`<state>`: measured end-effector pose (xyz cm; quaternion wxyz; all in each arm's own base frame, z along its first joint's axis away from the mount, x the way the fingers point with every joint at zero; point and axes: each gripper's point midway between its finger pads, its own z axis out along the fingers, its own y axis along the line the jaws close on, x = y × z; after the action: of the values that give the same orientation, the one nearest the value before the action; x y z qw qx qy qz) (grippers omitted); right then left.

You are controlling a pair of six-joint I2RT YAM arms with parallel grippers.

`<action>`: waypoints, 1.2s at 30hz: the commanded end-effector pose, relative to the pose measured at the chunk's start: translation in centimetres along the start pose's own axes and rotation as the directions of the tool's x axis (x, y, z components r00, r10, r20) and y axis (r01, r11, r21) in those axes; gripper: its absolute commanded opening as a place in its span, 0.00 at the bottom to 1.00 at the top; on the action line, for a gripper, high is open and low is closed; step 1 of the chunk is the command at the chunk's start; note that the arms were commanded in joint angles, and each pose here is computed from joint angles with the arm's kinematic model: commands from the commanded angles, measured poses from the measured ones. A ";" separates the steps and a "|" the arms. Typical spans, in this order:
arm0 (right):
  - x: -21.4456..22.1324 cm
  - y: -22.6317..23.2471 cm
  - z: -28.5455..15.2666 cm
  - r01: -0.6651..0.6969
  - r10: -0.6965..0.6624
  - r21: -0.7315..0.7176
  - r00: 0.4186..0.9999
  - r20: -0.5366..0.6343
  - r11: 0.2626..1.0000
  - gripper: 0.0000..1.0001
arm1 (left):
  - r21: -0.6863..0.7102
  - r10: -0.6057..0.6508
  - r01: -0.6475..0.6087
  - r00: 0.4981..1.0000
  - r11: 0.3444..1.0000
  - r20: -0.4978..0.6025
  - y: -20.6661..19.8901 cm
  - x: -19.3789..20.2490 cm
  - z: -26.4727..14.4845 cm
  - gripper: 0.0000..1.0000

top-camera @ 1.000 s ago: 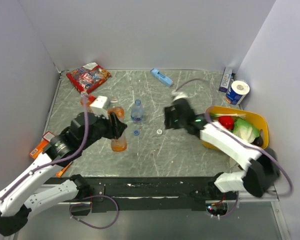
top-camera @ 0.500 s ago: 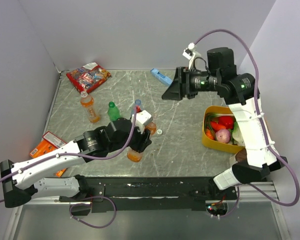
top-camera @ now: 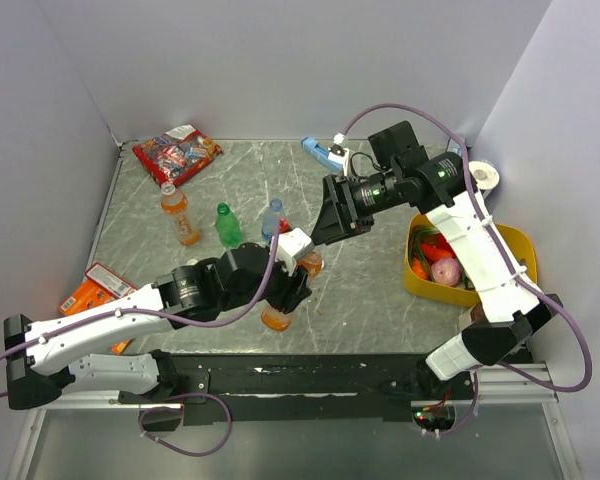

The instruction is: Unscrew the bottle caps

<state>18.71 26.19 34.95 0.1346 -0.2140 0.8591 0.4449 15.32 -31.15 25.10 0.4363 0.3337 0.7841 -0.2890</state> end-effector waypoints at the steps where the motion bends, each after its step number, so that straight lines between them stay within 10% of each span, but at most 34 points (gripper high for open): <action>1: -0.6 0.7 0.0 0.023 -0.022 -0.034 1.000 0.020 0.999 0.65 | 0.022 -0.014 0.012 0.997 1.000 0.081 -1.2 -3.0 -0.3 0.53; 20: 0.7 -0.7 1.6 0.035 -0.034 0.013 0.998 -0.044 0.999 0.50 | 0.051 -0.039 0.035 0.996 0.998 0.083 -2.3 -3.1 0.2 0.52; 24: 0.7 -0.9 1.7 0.051 -0.049 0.037 0.998 -0.043 0.998 0.20 | 0.047 -0.047 0.043 0.996 0.998 0.078 -2.3 -2.9 0.4 0.53; 28: 0.2 -0.9 1.4 0.065 -0.064 0.058 0.998 -0.019 0.996 0.00 | 0.039 -0.104 0.101 0.991 0.994 0.090 -2.2 -2.8 0.4 0.78; 32: -2.4 -1.8 -0.9 0.103 -0.125 0.211 0.988 0.092 0.972 0.00 | -0.014 -0.154 0.157 0.978 0.987 0.143 -0.9 -3.5 -0.4 0.99; 36: -4.9 -4.2 -4.3 0.068 -0.158 0.402 0.968 0.196 0.913 0.00 | -0.070 -0.210 0.220 0.970 0.973 0.122 1.6 -2.6 -0.6 0.96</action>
<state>21.29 25.43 34.04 0.1904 -0.2195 0.8851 0.3636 15.62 -32.04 26.03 0.4426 0.2722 0.7954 -0.3120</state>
